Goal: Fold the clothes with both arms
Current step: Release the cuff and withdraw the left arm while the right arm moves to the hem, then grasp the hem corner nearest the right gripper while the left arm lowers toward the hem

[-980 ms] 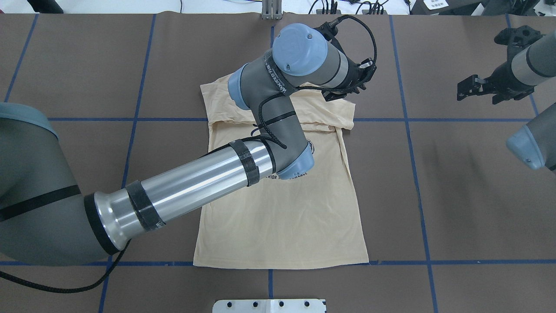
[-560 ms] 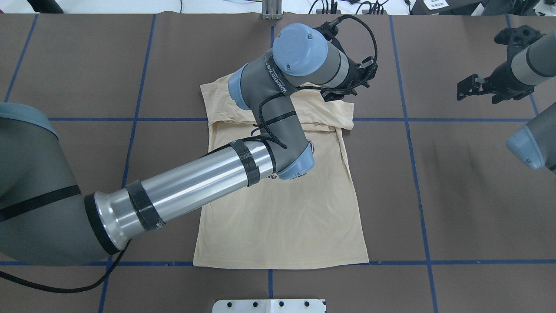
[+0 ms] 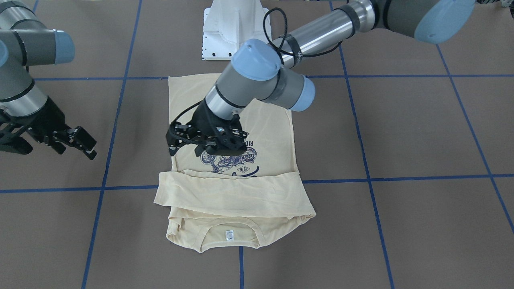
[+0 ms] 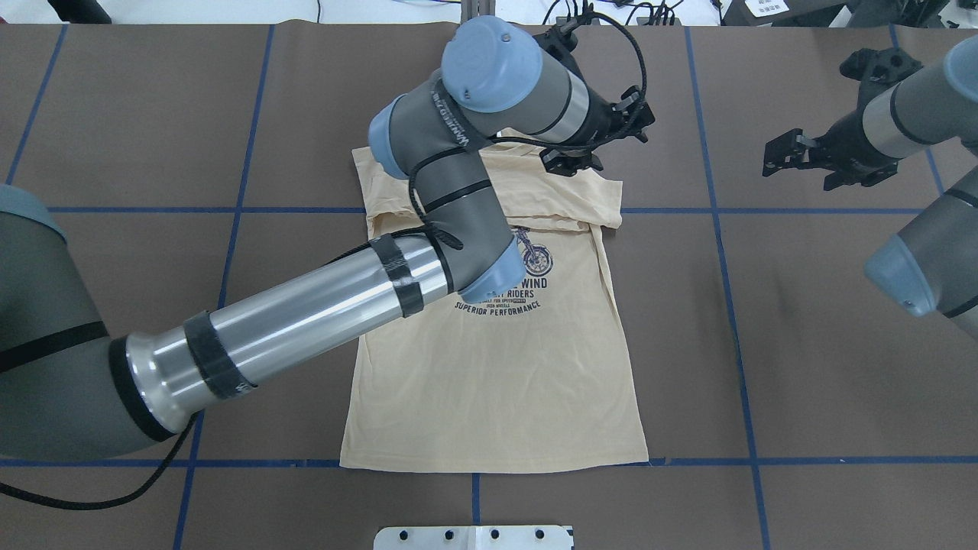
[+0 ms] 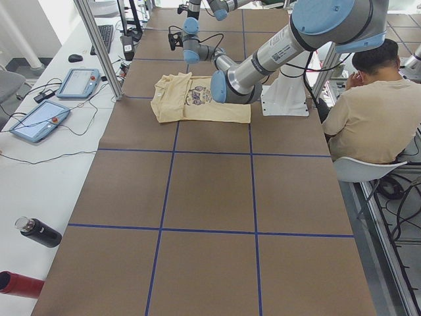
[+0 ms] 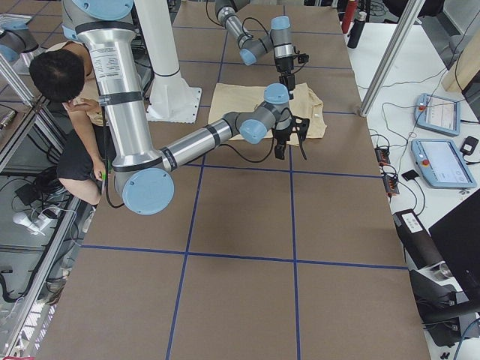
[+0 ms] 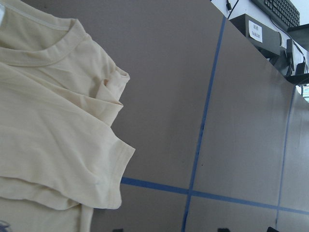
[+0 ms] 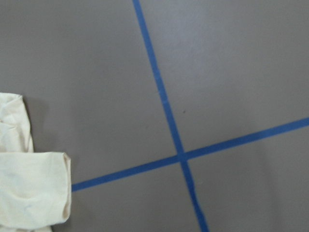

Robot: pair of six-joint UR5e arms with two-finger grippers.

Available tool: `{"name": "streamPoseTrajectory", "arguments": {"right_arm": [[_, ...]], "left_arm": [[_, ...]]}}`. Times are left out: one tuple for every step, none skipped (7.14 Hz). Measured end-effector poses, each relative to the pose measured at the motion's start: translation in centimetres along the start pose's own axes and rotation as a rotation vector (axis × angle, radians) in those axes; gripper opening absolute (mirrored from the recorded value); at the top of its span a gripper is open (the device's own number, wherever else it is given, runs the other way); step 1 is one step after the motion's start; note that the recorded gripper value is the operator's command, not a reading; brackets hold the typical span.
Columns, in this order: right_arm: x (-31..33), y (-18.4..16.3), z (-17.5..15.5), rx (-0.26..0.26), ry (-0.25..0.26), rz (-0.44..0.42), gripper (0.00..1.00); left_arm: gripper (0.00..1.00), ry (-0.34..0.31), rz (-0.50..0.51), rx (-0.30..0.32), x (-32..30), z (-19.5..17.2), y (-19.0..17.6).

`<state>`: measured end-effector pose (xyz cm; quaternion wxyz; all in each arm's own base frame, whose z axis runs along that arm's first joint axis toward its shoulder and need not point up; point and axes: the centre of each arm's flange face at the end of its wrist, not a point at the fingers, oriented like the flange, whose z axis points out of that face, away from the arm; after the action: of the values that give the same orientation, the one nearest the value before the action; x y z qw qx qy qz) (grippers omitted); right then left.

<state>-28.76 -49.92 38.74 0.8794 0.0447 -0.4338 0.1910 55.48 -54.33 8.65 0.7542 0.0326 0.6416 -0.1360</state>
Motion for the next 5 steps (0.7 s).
{"name": "streamPoseTrajectory", "arguments": {"right_arm": [[-2.6,4.4,0.8,0.011,-0.014,0.058,0.99],[-4.8,9.4,1.7,0.015,-0.027,0.118,0.98],[-5.9,14.6,2.7,0.009,-0.03,0.168,0.96],[-6.2,19.7,4.0,0.011,-0.022,0.2,0.96],[-6.4,24.0,5.0,0.009,-0.017,0.227,0.96]], "left_arm": [[0.71,-0.049,0.069,0.006,-3.5,-3.4,-0.4],[0.72,-0.084,0.151,0.006,-7.8,-7.0,-0.7],[0.72,-0.107,0.22,-0.013,-12.4,-10.9,-1.1],[0.73,-0.123,0.269,-0.055,-16.5,-14.3,-2.0],[0.73,-0.133,0.293,-0.09,-19.2,-16.2,-2.6]]}}
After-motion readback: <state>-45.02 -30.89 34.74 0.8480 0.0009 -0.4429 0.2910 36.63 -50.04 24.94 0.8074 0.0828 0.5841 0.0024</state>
